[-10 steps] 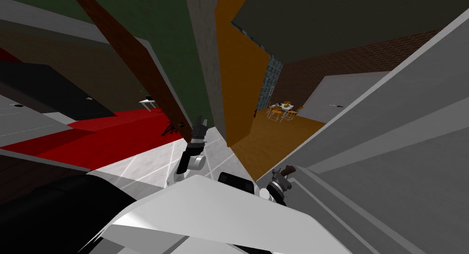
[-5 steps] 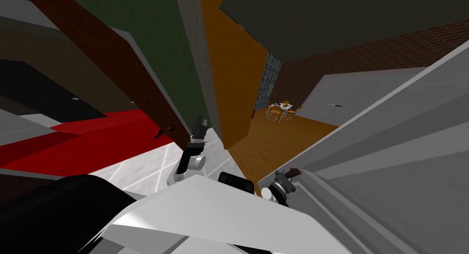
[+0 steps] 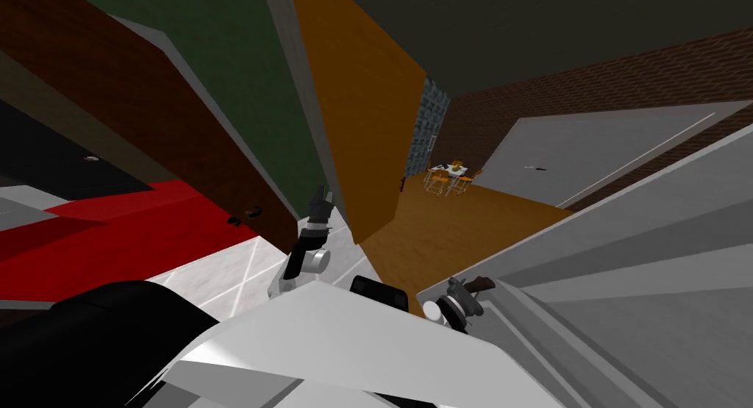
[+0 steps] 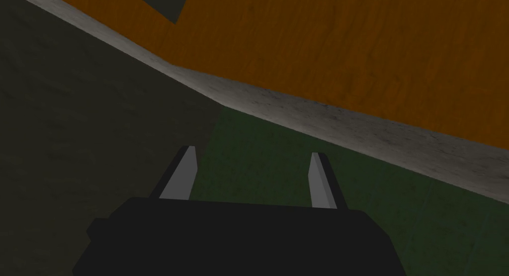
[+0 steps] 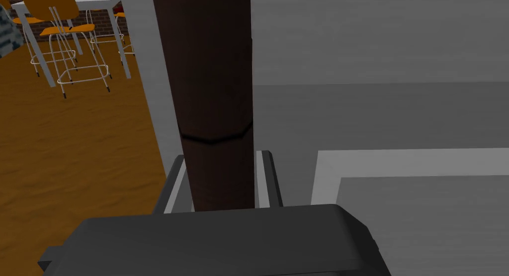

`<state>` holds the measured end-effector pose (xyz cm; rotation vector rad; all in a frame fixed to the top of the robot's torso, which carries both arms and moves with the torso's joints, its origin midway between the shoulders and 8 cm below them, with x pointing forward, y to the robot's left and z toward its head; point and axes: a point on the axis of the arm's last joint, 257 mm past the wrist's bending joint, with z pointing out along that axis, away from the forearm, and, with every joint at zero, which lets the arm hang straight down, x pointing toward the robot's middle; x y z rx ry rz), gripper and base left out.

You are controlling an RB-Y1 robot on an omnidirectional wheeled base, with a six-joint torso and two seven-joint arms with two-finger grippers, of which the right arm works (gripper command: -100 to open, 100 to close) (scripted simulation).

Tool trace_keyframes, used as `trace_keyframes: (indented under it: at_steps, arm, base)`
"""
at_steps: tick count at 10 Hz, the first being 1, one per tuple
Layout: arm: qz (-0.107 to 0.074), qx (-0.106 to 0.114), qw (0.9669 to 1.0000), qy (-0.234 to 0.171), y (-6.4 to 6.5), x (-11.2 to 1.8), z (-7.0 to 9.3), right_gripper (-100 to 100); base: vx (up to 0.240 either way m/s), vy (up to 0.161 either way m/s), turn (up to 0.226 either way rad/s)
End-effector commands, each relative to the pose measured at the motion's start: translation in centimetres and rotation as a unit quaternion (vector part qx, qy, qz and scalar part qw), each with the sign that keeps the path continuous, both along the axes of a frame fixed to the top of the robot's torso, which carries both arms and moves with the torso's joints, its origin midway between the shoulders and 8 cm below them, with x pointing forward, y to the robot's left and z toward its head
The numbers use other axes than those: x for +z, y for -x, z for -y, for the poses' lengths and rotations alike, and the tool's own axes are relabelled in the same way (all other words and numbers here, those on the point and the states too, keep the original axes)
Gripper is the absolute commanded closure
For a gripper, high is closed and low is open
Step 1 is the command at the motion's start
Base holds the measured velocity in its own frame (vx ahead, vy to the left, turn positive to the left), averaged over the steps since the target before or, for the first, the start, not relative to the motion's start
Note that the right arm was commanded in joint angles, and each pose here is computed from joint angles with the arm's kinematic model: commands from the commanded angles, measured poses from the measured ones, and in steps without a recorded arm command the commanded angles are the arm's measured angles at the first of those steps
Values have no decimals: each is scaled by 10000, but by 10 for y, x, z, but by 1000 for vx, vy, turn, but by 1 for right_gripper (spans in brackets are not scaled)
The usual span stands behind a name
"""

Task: Push the door open

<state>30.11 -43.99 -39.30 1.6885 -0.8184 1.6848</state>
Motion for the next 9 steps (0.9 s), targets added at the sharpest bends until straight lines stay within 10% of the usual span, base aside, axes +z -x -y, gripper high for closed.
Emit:
trace_keyframes:
  at_steps: [1, 9]
  arm:
    - [-12, -284, 9996, 63, 15, 2, 19, 100]
    - [-7, -1035, 9946, 32, 51, 2, 58, 100]
  base:
    - [213, -95, -78]
    - [206, -89, -63]
